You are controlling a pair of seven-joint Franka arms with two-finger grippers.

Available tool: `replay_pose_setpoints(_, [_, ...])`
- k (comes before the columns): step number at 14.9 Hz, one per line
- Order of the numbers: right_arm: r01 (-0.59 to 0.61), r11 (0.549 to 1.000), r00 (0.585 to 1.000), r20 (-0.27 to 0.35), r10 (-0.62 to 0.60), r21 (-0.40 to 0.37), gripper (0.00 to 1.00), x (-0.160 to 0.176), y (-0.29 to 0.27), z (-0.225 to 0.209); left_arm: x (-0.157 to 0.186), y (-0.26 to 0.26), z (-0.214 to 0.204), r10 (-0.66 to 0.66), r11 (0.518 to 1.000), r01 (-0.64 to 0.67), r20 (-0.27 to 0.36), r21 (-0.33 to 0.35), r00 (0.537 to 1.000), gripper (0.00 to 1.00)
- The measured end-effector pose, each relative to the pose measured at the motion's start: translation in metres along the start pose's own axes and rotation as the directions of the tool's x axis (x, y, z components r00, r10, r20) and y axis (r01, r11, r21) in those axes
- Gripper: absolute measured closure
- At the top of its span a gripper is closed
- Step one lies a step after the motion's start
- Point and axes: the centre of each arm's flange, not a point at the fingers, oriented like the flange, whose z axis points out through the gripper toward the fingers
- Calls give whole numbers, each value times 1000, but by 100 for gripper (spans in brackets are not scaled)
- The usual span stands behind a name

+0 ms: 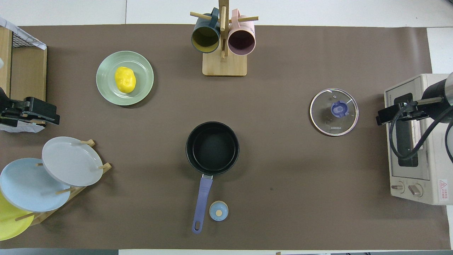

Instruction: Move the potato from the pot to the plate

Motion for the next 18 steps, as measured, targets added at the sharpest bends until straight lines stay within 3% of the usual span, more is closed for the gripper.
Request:
replay_pose_setpoints(3, [-5, 1000, 1000, -2, 5, 0, 0, 0, 3, 0, -2, 4, 10, 7, 1000, -7, -6, 1, 1000, 0])
replay_pose_setpoints(9, [-49, 999, 999, -18, 49, 2, 0, -1, 27, -1, -2, 8, -10, 15, 1000, -15, -40, 0, 999, 0])
replay_pose_setpoints(18, [-56, 998, 998, 0, 56, -12, 0, 6, 33, 8, 1, 8, -6, 14, 1000, -14, -32, -2, 999, 0])
